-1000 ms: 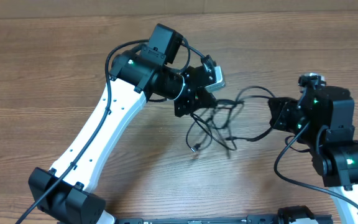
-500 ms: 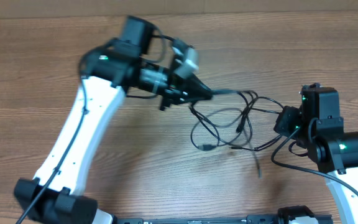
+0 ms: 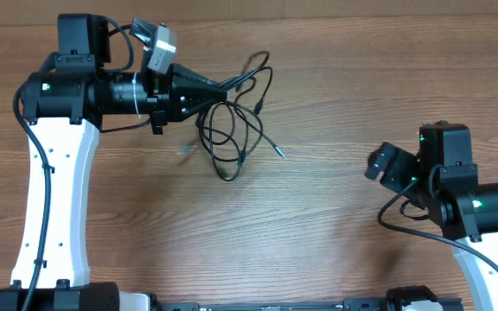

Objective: Untangle cables

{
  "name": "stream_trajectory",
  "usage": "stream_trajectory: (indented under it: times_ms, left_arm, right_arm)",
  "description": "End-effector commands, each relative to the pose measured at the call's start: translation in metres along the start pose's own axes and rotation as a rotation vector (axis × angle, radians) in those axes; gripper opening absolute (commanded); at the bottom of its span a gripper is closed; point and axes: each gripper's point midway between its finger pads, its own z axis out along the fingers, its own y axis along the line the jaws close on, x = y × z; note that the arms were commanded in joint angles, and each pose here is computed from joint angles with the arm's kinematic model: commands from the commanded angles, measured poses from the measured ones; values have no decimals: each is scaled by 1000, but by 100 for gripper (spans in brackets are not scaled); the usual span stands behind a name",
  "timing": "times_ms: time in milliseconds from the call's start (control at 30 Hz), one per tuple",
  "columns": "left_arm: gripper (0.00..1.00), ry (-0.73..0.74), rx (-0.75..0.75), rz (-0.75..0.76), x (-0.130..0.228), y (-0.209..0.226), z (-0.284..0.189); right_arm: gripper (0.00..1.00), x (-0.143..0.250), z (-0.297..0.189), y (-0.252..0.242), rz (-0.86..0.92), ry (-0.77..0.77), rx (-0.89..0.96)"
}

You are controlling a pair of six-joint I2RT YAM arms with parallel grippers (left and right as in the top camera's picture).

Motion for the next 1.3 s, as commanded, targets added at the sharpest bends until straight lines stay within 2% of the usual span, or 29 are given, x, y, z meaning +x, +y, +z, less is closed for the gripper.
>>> stream_trajectory:
  times_ms: [0, 267, 400, 667, 867, 967, 1133, 1267]
  left_arm:
    - [4, -24, 58, 14, -12, -20, 4]
    - [4, 22, 161, 24, -5, -42, 36]
    - [4, 45, 221, 51, -2, -57, 54]
    - [4, 73, 357, 142, 3, -89, 88]
    - [4, 79, 504, 274, 6, -128, 120]
    - [4, 78, 565, 319, 8, -145, 132]
    - [4, 90, 548, 435, 11, -152, 153]
    - [4, 70, 526, 429, -3, -148, 154]
  right_arm:
    - [100, 18, -11, 53, -177, 100, -319]
    - [100, 33, -62, 128, -352, 145, -846]
    - [100, 31, -73, 138, -378, 131, -930]
    - [100, 27, -72, 139, -384, 108, -923]
    - [100, 3, -41, 117, -225, 53, -689]
    - [100, -5, -36, 119, -220, 36, -682]
    - [100, 5, -15, 116, -229, 116, -657]
    - [100, 16, 21, 89, -199, 211, -484]
